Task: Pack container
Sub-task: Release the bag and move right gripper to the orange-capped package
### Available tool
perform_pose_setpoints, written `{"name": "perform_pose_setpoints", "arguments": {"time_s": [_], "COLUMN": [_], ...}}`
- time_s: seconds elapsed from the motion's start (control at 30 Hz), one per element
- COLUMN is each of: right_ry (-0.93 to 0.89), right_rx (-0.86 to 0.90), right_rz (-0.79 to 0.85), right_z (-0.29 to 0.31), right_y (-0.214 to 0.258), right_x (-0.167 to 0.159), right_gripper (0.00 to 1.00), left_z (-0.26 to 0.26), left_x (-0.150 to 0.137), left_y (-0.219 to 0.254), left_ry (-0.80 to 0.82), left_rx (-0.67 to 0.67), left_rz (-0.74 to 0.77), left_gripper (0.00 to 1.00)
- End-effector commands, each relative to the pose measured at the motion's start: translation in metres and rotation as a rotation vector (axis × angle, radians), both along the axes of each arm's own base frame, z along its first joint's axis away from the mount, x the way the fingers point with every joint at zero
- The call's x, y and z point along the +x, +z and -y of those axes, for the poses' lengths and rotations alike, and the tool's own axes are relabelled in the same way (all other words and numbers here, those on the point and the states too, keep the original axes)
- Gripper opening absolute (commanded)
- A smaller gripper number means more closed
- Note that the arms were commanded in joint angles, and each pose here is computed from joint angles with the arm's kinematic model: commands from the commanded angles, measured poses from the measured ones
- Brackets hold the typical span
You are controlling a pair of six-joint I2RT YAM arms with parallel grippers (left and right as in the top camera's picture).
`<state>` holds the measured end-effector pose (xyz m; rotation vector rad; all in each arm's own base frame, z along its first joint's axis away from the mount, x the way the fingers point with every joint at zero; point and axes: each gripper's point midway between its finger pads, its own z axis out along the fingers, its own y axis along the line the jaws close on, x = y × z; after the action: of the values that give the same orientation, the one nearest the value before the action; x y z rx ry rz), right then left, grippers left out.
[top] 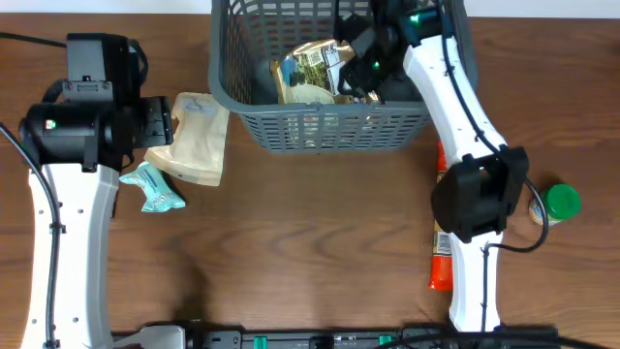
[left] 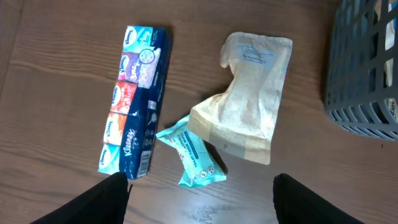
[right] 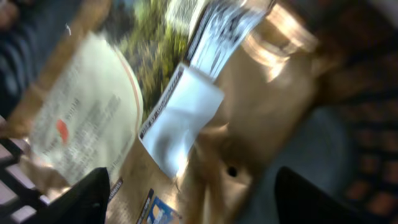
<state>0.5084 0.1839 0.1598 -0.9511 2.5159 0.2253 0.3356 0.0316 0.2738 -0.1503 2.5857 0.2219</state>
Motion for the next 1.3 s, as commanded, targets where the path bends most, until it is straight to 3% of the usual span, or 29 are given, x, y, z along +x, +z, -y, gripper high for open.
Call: {"name": "perform_pose_setpoints", "arguments": {"time_s": [0.0,0.17,0.3,0.43,0.57,0.7,0.9,1.03,1.27], "right_ry": [-0.071,-0.296,-0.639,-0.930,-1.044,-1.027,-1.012,-1.129,-1.130], "right_rx": [0.130,0.262,0.335,0.321,0.249,0.224,0.136,0.008,0.057], "right_rz": [0.234,0.414,0.342,0.169,0.019,-0.035,-0.179,-0.179,-0.063], "right_z": [-0.002,0.049,0.124,0.192,0.221,0.219,0.199,0.216,0.219], "right_y": [0.124,0.231,0.248,0.227,0.202,0.191,0.156,0.122,0.056], "right_x": [-0.004,-0.018,-0.047,-0.091,-0.127,-0.143,-0.214,-0.255,-0.239], "right_gripper": [0.75,0.93,0.99,0.99,0.99,0.99,0.99,0.99,0.99], "left_z": [-0.003,-0.003,-0.003,-0.003,-0.003,-0.003,-0.003,-0.003,-0.003], "left_x": [0.001,0.001,0.001,0.001,0.001,0.001,0.001,-0.001,-0.002], "left_y": [0.002,0.002,0.002,0.002,0.002,0.002,0.002,0.001,0.001], "left_ry": [0.004,0.003,0.003,0.003,0.003,0.003,0.003,0.003,0.003], "left_rx": [0.010,0.010,0.010,0.010,0.010,0.010,0.010,0.010,0.010], "left_rz": [0.002,0.002,0.002,0.002,0.002,0.001,0.001,-0.006,-0.009], "left_gripper": [0.73,0.73,0.73,0.73,0.73,0.73,0.73,0.73,0.73]}}
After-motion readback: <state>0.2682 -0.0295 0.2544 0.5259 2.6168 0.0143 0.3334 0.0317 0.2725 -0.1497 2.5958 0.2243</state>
